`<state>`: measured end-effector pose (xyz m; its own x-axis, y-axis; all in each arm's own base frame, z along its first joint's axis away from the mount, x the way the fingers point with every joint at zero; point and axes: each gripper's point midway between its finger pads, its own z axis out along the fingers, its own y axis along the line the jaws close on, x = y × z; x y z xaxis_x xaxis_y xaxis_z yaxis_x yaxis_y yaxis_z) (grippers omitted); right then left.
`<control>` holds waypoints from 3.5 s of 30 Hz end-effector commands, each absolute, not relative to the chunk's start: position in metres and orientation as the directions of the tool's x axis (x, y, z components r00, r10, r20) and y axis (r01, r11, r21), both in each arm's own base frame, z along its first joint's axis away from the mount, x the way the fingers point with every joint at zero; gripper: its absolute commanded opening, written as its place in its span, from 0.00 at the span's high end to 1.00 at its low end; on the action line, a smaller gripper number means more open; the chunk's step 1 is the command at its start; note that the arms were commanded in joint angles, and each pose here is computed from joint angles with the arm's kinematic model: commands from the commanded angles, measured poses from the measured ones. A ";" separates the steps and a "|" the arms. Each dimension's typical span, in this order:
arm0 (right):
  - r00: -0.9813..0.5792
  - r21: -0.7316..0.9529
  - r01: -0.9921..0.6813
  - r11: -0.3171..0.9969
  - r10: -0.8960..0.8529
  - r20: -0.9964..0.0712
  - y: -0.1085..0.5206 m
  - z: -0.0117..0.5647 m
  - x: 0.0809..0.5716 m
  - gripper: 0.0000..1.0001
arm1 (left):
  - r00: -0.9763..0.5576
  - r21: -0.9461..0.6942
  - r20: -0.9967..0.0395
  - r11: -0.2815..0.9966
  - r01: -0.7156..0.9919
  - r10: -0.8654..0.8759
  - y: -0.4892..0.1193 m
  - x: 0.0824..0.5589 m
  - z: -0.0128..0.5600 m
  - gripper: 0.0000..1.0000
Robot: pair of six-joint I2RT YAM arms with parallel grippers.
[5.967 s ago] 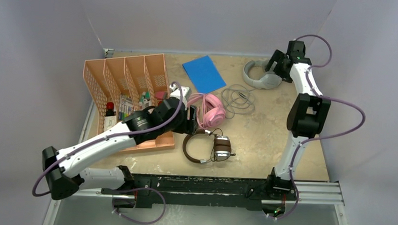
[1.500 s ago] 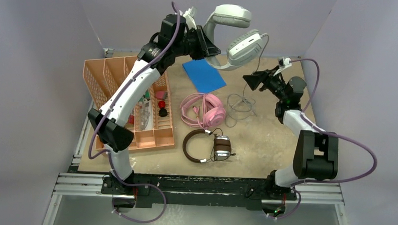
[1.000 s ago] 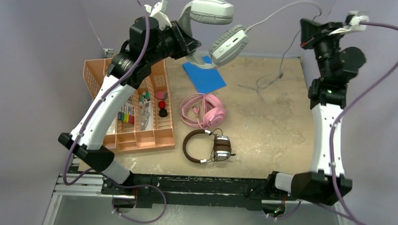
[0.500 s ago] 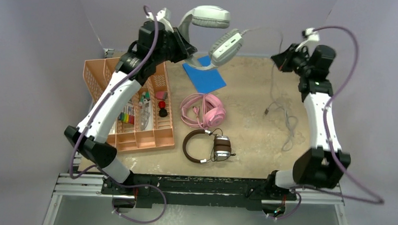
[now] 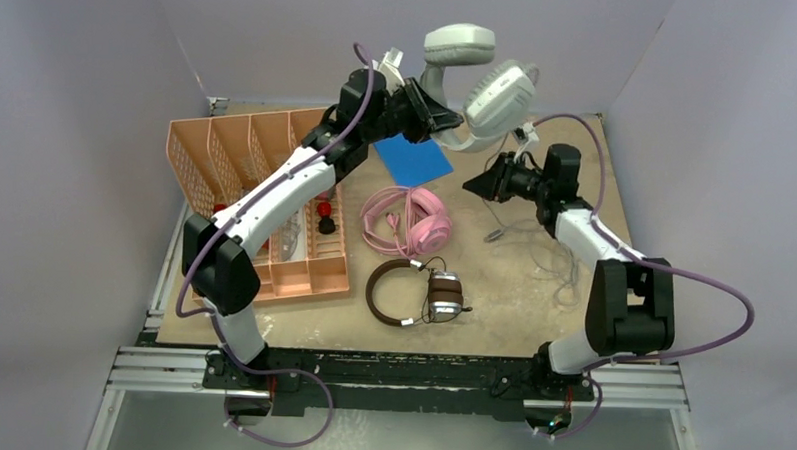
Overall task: Wrap the headphones
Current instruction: Pick up the headphones from the center of the board.
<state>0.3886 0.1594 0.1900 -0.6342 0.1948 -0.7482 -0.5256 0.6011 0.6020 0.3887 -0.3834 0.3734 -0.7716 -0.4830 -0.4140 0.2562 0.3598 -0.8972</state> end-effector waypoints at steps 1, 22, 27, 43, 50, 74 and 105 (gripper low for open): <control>-0.361 0.454 -0.703 0.548 0.276 -0.891 0.168 0.241 0.391 0.60 | -0.771 -0.913 -0.294 -0.072 0.401 -0.565 -0.389 0.365 0.496 1.00; -0.292 0.512 -0.514 0.688 0.421 -0.859 0.148 0.209 0.409 1.00 | -0.542 -0.930 -0.361 0.249 0.271 -0.759 -0.330 0.385 0.492 1.00; -0.495 0.440 -0.417 0.795 0.208 -0.844 0.176 0.176 0.398 1.00 | -0.312 -0.936 -0.350 0.321 0.143 -0.883 -0.292 0.420 0.478 1.00; -0.545 0.180 -0.609 0.772 -0.242 -0.803 0.227 0.140 0.332 1.00 | -0.379 -0.960 -0.175 0.072 0.269 -0.909 -0.336 0.461 0.490 1.00; -0.502 0.126 -0.597 0.793 -0.246 -0.829 0.209 0.156 0.294 1.00 | -0.224 -0.940 -0.296 0.241 0.241 -0.929 -0.314 0.501 0.475 1.00; -0.339 -0.021 -0.479 0.877 -0.207 -0.918 0.158 0.255 0.264 1.00 | -0.454 -0.932 -0.358 0.289 0.217 -0.816 -0.355 0.510 0.440 1.00; -0.370 0.258 -0.370 0.892 0.114 -0.922 0.139 0.254 0.350 0.09 | -0.697 -0.889 -0.456 0.324 0.324 -0.554 -0.366 0.444 0.407 1.00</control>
<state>0.3280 0.1125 0.1931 -0.5718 0.0268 -0.8200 -0.2084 0.9619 0.1768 0.4673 -0.3779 0.3354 -0.7517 -0.5505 -0.3631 0.1634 0.3779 -0.9113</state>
